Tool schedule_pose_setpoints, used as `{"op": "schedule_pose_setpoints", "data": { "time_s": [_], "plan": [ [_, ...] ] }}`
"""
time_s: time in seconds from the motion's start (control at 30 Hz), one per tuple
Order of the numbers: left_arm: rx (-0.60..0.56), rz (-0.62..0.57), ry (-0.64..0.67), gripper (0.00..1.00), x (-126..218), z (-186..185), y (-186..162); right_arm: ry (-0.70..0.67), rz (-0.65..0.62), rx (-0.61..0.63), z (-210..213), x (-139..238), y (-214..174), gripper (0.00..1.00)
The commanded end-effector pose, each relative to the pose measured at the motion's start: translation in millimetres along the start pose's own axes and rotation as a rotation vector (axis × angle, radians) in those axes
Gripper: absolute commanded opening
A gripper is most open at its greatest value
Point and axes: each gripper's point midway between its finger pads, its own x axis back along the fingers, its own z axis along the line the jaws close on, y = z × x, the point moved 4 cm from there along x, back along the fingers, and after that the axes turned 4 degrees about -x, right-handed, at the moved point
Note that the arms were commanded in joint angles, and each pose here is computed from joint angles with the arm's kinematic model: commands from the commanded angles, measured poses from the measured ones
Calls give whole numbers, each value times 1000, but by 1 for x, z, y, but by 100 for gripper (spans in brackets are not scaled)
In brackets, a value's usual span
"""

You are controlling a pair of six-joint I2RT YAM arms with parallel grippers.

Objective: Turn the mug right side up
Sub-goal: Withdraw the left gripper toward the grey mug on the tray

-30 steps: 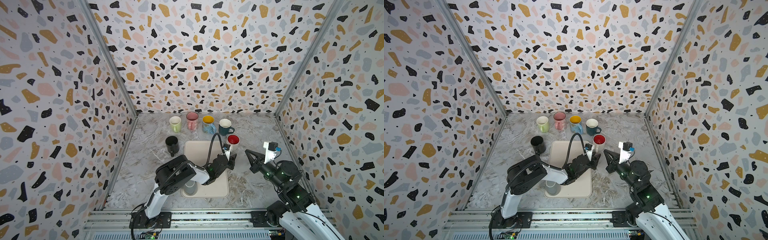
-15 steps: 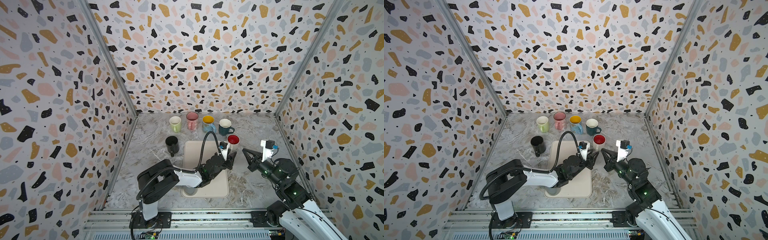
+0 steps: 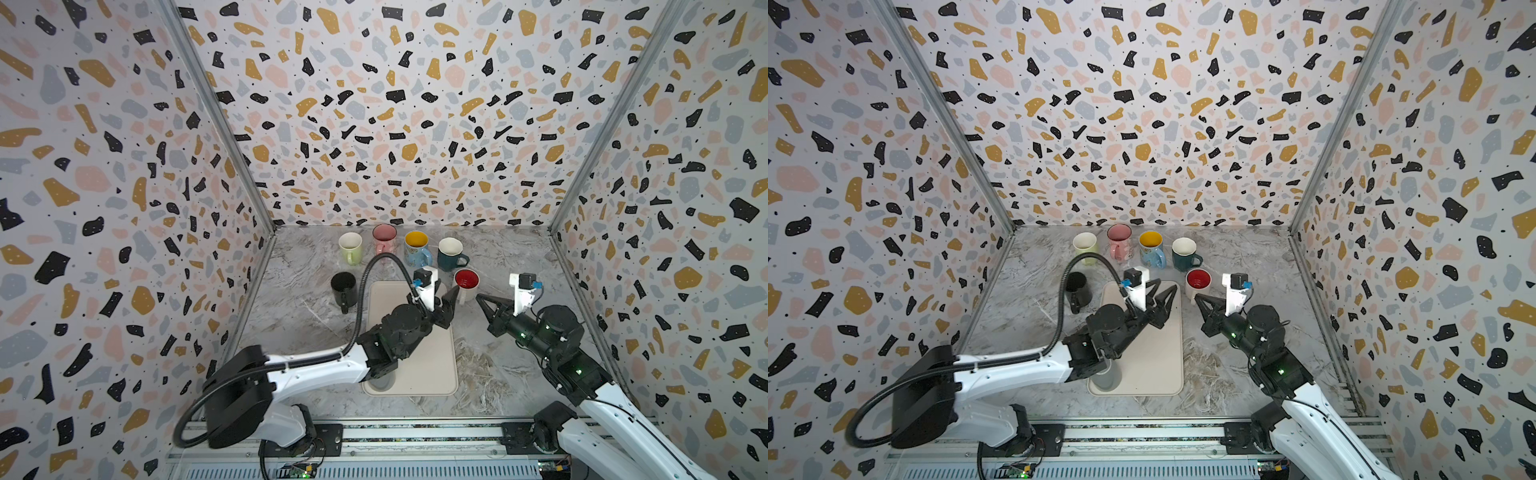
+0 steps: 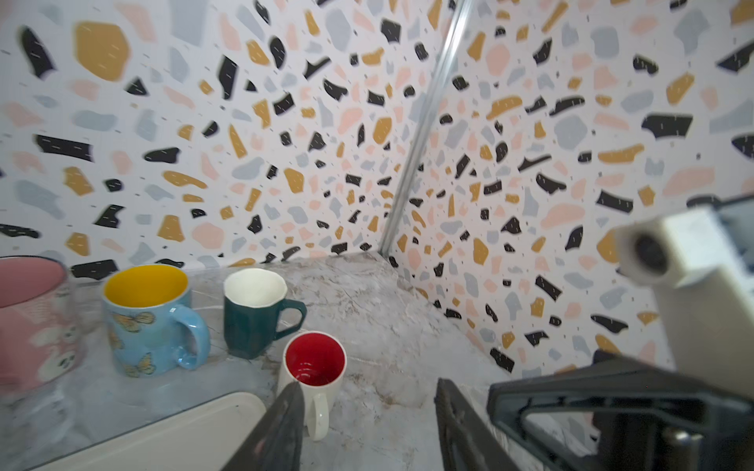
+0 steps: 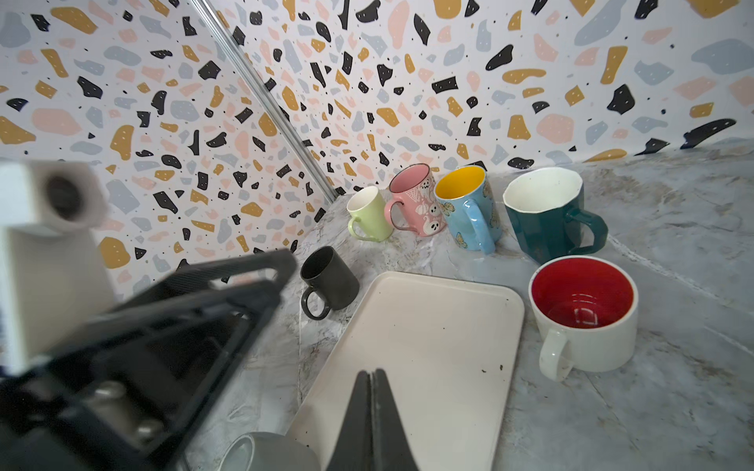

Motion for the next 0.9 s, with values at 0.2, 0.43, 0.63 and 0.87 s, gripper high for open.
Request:
{"op": "schedule_pose_setpoints", "data": {
  "time_s": [0.2, 0.43, 0.63, 0.87],
  "plan": [
    [344, -46, 537, 63, 102, 133, 92, 48, 111, -53, 4, -34, 1, 2],
    [827, -164, 495, 69, 161, 165, 84, 82, 168, -79, 4, -51, -6, 2],
    [1066, -16, 395, 71, 142, 155, 37, 100, 211, -91, 3, -60, -12, 2],
    [1362, 167, 400, 56, 130, 158, -37, 92, 221, -96, 0, -62, -15, 3]
  ]
}}
